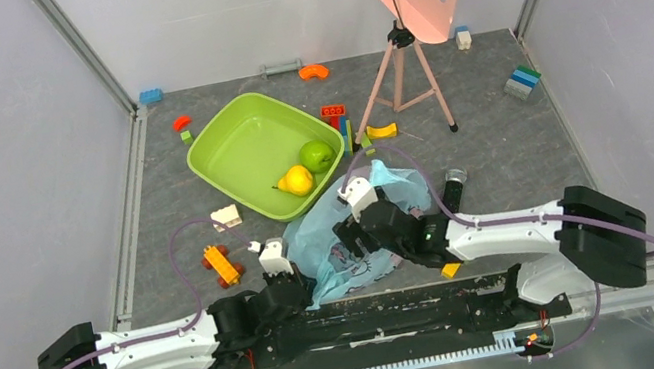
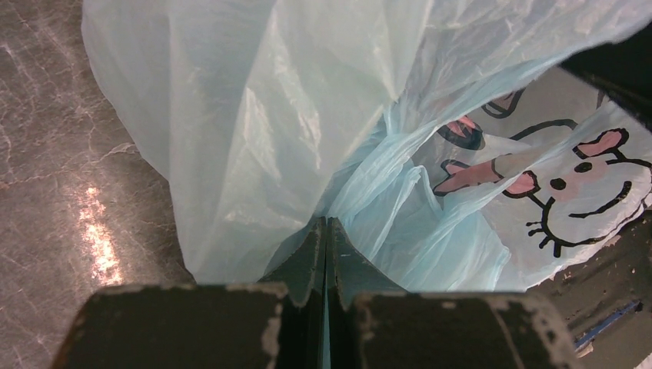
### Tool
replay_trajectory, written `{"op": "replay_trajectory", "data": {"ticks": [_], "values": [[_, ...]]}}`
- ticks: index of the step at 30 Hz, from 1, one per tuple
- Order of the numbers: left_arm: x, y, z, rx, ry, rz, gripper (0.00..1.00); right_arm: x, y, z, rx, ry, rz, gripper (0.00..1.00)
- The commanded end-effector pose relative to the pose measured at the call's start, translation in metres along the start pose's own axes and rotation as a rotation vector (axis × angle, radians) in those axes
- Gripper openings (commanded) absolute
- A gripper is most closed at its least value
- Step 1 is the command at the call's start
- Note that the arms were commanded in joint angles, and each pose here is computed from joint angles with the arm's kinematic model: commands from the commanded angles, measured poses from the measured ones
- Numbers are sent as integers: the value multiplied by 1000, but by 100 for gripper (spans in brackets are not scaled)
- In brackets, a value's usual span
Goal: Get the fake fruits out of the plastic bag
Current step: Adjust the plastic bag at the center of the board.
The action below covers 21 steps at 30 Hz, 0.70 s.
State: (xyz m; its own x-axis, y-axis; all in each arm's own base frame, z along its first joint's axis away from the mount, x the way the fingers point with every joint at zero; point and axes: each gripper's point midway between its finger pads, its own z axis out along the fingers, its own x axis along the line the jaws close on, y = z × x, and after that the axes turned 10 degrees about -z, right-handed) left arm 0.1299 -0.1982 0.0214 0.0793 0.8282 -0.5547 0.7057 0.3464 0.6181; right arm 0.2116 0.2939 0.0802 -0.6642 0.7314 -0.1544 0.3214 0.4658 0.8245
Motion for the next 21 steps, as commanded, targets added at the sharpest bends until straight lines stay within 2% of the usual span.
{"op": "replay_trajectory", "data": {"ticks": [1, 12, 21], "values": [[-1, 8, 0, -36, 7, -2, 2, 1, 46, 14, -103, -2, 63, 89], [0, 7, 0, -36, 9, -3, 2, -13, 64, 52, -110, -41, 151, 98], [0, 7, 0, -37, 11, -1, 2, -17, 66, 72, -121, -19, 251, 98]]}}
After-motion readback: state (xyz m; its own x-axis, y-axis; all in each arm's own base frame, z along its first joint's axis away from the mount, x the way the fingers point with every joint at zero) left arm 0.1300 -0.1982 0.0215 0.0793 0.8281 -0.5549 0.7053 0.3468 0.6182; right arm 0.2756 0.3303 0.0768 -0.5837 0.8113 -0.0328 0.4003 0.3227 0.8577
